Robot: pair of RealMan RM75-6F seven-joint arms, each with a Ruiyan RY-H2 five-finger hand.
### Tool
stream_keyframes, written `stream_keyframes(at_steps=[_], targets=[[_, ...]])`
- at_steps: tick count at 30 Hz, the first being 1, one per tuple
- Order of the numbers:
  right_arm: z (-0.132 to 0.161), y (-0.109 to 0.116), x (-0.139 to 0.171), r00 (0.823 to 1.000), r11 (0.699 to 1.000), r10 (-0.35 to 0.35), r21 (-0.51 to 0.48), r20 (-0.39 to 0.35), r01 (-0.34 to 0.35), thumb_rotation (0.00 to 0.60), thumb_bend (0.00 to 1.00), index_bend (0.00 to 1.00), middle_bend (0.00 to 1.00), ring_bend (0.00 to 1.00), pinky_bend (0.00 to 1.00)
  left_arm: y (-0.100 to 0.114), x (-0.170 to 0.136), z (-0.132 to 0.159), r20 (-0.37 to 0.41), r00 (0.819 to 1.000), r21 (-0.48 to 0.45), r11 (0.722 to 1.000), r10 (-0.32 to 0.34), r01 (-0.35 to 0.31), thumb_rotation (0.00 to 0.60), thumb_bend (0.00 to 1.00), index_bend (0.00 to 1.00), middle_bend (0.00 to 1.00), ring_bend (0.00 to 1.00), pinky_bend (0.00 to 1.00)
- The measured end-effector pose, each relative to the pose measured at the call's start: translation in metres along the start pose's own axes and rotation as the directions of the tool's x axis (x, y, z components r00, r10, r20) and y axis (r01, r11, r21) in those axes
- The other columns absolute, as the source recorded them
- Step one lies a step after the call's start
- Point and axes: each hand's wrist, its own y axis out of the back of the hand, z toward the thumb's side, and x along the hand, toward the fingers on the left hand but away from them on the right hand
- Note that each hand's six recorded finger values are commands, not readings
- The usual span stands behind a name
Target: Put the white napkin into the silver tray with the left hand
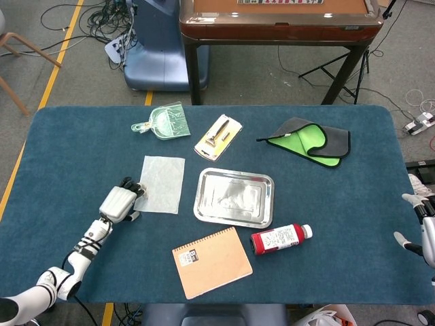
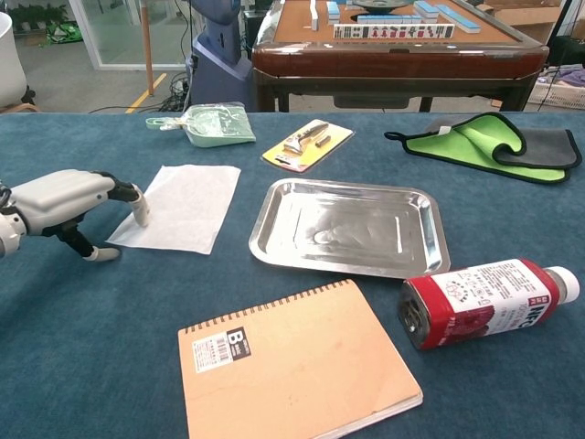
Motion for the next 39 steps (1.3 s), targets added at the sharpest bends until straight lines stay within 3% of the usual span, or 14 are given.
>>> stream_keyframes(at_steps=[6,16,27,39], targets=[[-0.001,0.0,0.001,1.0,1.0,0.002,-0.001,0.004,-0.002,0.6,0.08,0.24,0.26,0.19,0.19,0.003,0.002,0.002,0.004,1.0,-0.048,0.999,0.013,-0.013,0.6,0.29,0.41,0.25,0.22,0.1],[-0.001,-0.001,0.001,1.0,1.0,0.0,-0.007,0.002,0.0,0.6,0.08,0.24,0.26,0.19,0.19,0.012,0.001,0.005,0.019,0.999,-0.052,0.998,0.028,-0.027,0.6,0.29,0.42,0.25,0.22,0.1],[-0.004,-0.002,0.004,1.0,1.0,0.001,-0.012,0.009,-0.001,0.6,0.08,0.24,0.26,0.19,0.19,0.019,0.003,0.01,0.026,0.996,-0.098,0.992,0.082,-0.079,0.6,0.31,0.6,0.29,0.25,0.1],[-0.005,0.0,0.004,1.0,1.0,-0.006,-0.013,0.013,0.006,0.6,0.08,0.24,0.26,0.19,0.19,0.027,0.006,0.009,0.017,0.993,-0.142,0.983,0.116,-0.113,0.6,0.33,0.65,0.37,0.3,0.11]])
